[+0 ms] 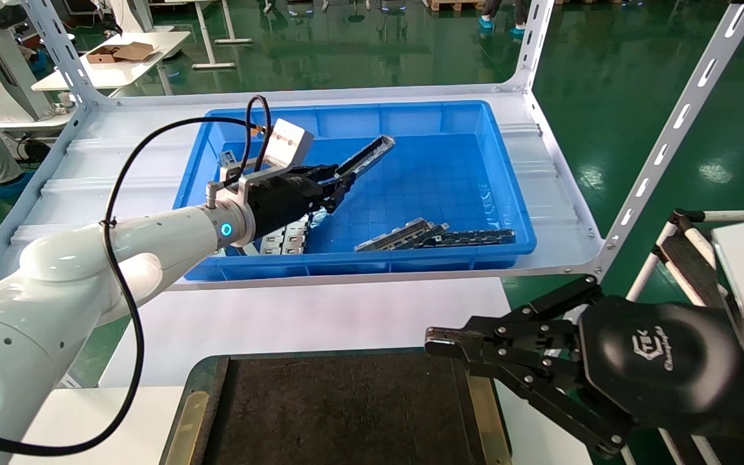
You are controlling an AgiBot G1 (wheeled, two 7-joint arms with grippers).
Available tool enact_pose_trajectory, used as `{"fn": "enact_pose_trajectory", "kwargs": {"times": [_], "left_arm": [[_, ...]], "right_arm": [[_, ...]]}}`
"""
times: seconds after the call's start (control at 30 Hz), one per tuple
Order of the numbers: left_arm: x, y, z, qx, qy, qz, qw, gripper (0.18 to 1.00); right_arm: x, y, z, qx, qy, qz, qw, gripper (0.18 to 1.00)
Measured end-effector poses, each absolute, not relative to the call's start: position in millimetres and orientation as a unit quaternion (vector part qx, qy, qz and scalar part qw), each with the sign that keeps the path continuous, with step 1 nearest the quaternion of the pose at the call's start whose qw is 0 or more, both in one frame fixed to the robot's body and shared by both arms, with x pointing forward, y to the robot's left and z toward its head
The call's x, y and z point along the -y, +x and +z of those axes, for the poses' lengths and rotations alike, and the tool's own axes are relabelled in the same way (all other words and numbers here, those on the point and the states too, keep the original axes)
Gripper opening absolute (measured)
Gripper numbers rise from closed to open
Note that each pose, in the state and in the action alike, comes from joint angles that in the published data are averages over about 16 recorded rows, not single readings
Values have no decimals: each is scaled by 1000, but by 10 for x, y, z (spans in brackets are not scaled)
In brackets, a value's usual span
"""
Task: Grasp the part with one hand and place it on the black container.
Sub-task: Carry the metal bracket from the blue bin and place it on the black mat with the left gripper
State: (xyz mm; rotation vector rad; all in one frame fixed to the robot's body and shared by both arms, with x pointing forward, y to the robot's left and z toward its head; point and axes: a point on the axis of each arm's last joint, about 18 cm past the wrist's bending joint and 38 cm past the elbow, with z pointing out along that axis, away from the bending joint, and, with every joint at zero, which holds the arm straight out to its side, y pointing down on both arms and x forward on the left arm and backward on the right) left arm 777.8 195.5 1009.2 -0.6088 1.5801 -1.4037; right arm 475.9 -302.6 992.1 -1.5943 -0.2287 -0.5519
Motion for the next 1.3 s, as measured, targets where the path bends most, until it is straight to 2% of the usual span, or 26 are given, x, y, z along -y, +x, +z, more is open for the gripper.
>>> {"fn": "enact_pose_trajectory", "kwargs": {"times": [0.3,0.83,1.3], "left_arm": [[-2023,7588,10257,-638,-202,-612,421,356],[-2230,6780,9967,-661,-39,-688,297,355],[-2393,6430,9149,-686,-60,-695,206,354]], "right_arm": [[3026,4759,9921,101,-704,-244,659,191],[3026,4759,9921,101,-704,-244,659,191],[3026,4759,9921,101,-704,-244,659,191]]}}
